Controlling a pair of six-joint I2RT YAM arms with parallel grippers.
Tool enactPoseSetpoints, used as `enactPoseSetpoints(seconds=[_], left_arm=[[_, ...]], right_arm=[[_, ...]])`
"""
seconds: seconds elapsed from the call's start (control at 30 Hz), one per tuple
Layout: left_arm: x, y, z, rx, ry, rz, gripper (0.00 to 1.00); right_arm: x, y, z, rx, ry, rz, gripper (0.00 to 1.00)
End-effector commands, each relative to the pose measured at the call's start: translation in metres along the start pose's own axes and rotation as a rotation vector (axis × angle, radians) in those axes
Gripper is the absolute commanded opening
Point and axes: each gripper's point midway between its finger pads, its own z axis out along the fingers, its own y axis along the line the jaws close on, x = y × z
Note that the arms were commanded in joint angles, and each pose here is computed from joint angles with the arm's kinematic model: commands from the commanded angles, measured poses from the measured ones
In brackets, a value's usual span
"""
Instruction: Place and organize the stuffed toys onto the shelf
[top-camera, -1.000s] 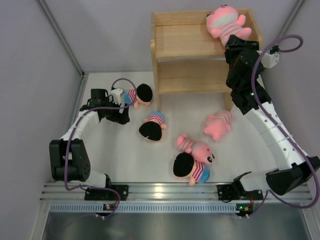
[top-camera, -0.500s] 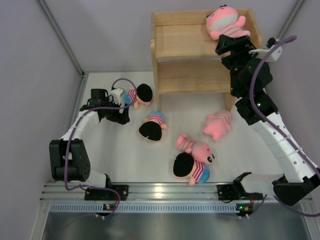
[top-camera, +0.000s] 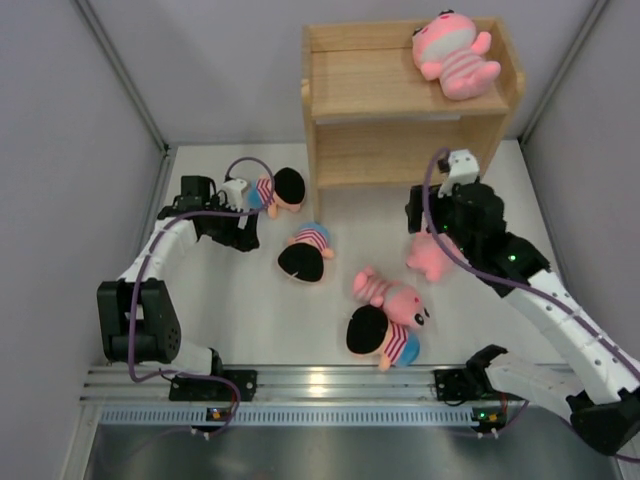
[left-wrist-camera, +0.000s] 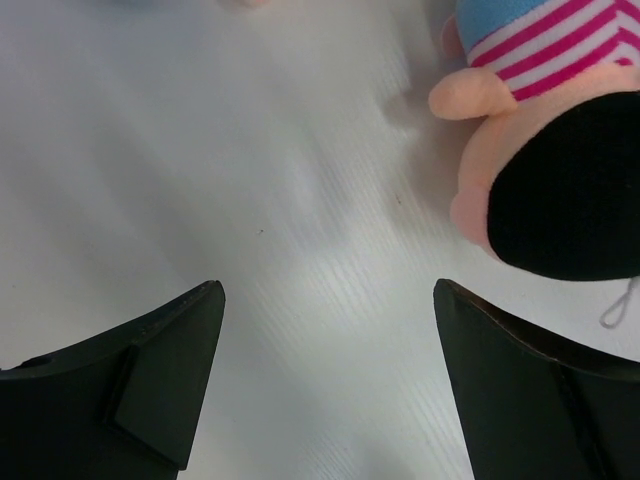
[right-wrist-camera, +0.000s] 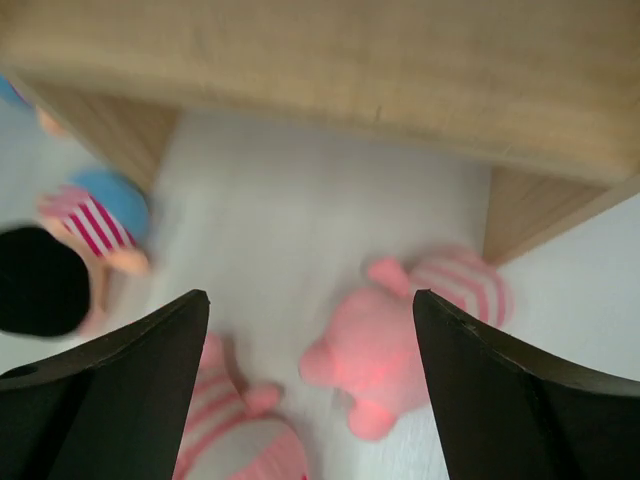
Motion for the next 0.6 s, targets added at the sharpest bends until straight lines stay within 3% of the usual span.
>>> enactPoseSetpoints(seconds=[0.0, 0.17, 0.33, 0.57], left_arm=[[-0.017, -0.021, -0.021, 0.097, -0.029, 0.051, 0.91], [0.002, -0.061, -0.021, 0.176, 0.069, 0.165, 0.88], [0.023, -0.11, -0.01, 0.199, 0.162, 0.358, 0.86], [0.01, -0.136, -0.022, 0.265, 0.131, 0.393, 0.88]], right_arm=[[0.116, 0.002, 0.013, -0.034, 0.348, -0.146, 0.84], [0.168, 0.063, 0.003, -0.421, 0.435, -0.11, 0.84], [0.212, 0.045, -0.002, -0.284, 0.616, -0.034, 0.85], [0.232, 0.042, -0.022, -0.193, 0.698, 0.136, 0.85]])
